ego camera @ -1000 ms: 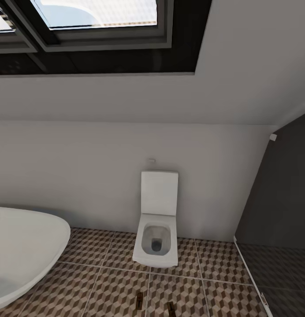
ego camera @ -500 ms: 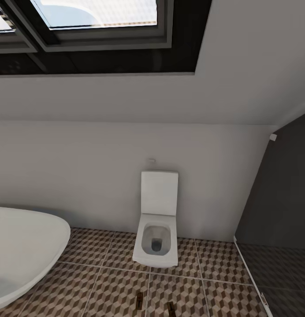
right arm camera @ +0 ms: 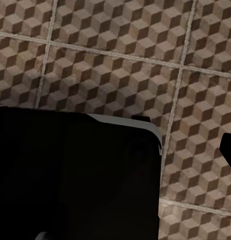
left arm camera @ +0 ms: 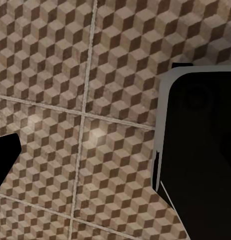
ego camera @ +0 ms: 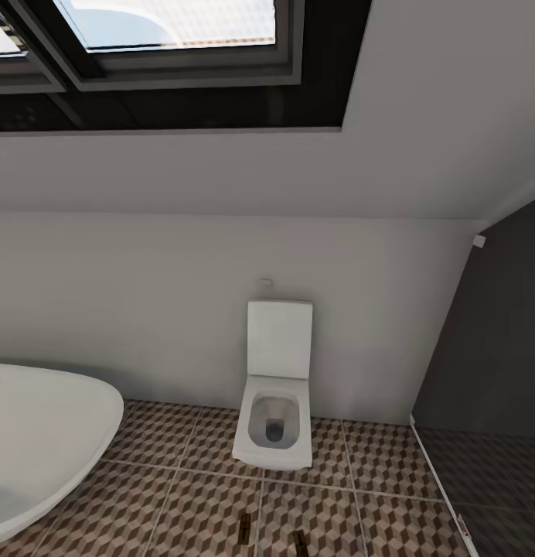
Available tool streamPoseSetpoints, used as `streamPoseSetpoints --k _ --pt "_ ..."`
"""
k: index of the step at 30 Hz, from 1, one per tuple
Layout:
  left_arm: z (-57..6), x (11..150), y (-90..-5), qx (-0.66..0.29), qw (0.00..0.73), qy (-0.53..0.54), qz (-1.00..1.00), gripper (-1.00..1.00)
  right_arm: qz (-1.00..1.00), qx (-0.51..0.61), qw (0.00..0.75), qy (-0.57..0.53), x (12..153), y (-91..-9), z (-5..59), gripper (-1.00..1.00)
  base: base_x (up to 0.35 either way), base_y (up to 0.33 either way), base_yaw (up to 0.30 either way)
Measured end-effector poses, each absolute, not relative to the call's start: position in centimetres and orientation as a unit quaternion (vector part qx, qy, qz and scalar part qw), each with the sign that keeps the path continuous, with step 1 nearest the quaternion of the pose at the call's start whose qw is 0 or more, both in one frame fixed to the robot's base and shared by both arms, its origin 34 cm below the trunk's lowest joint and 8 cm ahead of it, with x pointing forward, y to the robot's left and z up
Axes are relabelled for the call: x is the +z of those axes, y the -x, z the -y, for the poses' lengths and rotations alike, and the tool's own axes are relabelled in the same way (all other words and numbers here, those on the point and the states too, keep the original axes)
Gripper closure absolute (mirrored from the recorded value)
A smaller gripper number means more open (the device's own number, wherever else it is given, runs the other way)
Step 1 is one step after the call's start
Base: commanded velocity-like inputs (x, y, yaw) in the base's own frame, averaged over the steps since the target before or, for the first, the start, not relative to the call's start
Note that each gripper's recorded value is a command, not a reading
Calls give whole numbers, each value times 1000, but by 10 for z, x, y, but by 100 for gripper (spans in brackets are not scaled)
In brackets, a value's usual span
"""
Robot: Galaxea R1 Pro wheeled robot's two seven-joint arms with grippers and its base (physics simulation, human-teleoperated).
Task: Take the four mousetraps from the cabinet in the bathroom and place them on the bathroom floor. Make sure all four end up on the same floor surface, and ensure that at least two of them are either under or directly next to the same bathroom sink.
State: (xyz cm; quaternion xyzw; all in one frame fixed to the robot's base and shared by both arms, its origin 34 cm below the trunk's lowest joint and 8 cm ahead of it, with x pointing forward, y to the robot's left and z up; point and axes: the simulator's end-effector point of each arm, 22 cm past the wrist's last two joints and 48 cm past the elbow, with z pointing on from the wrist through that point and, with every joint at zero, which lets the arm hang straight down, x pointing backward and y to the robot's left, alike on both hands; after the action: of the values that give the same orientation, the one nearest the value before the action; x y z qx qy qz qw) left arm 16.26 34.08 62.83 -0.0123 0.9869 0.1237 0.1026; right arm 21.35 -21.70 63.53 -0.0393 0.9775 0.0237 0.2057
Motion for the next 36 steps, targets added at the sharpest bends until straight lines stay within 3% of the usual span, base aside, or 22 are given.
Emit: streamPoseSetpoints --k 36 --pt "-341 628 -163 124 103 12 -987 -100 -978 24 206 39 635 -214 217 -100 0 0 0"
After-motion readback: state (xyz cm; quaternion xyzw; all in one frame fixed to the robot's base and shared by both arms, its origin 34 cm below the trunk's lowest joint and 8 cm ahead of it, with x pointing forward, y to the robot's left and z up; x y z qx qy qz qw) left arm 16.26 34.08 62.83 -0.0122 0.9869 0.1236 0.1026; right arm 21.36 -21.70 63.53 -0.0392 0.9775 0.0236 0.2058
